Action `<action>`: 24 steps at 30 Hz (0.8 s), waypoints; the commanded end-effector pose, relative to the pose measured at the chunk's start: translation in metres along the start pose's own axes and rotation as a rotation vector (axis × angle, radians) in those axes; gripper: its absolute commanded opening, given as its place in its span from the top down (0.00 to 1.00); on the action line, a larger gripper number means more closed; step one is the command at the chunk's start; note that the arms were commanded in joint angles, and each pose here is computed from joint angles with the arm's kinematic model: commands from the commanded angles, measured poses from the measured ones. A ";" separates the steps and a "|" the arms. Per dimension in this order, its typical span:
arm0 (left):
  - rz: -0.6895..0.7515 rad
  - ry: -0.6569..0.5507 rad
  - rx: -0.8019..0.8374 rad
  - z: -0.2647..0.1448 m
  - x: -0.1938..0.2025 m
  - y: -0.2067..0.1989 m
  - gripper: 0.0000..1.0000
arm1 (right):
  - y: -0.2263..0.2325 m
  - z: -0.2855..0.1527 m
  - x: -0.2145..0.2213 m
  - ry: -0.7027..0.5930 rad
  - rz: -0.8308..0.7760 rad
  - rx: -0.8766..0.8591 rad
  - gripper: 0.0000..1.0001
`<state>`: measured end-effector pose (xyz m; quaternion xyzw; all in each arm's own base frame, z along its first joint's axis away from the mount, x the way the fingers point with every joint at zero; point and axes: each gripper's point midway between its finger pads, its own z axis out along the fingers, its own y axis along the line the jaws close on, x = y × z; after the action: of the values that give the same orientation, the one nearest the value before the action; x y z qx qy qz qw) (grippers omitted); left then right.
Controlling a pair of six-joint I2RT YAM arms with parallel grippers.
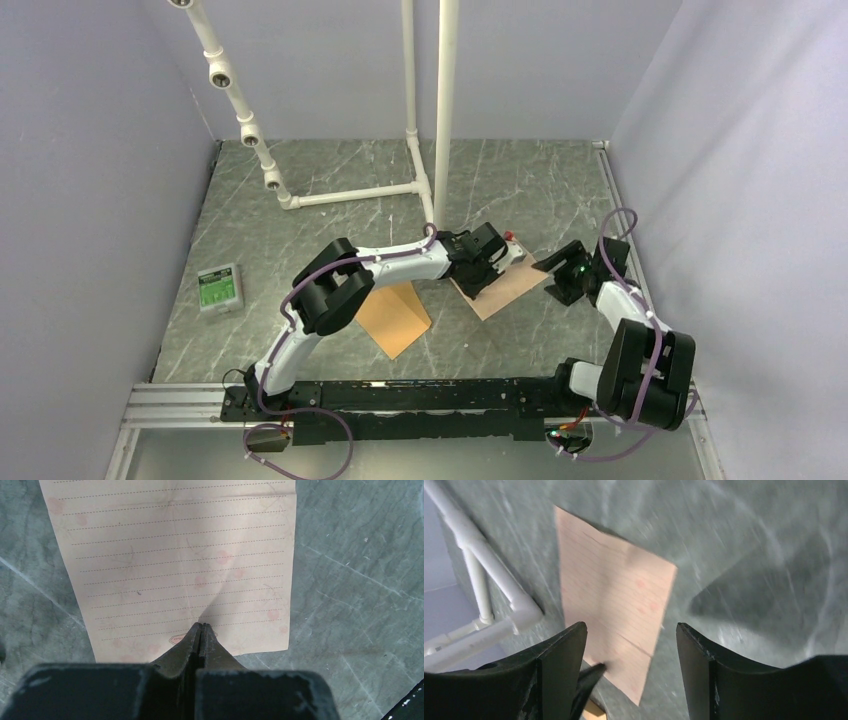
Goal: Place the letter into the envelope and seal it
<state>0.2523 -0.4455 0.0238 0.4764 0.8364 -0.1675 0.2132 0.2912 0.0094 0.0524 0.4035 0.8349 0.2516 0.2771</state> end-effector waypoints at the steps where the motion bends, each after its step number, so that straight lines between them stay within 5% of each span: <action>1: -0.013 0.123 -0.034 0.004 0.038 0.014 0.97 | -0.005 -0.009 0.025 0.025 0.093 -0.004 0.31; 8: -0.020 0.116 -0.025 0.002 0.034 0.013 0.98 | -0.018 -0.004 0.026 0.018 0.049 0.045 0.33; 14: -0.009 0.015 -0.073 -0.036 -0.017 0.018 0.98 | 0.002 -0.003 0.008 -0.018 -0.014 -0.003 0.38; 24: -0.122 -0.102 -0.148 -0.071 -0.023 0.025 0.57 | 0.066 0.014 0.003 0.002 -0.248 -0.095 0.41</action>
<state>0.2637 -0.4194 0.0548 0.4426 0.8583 -0.1306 0.2242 0.3001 0.0438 0.0671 0.3372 0.8595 0.2611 0.2819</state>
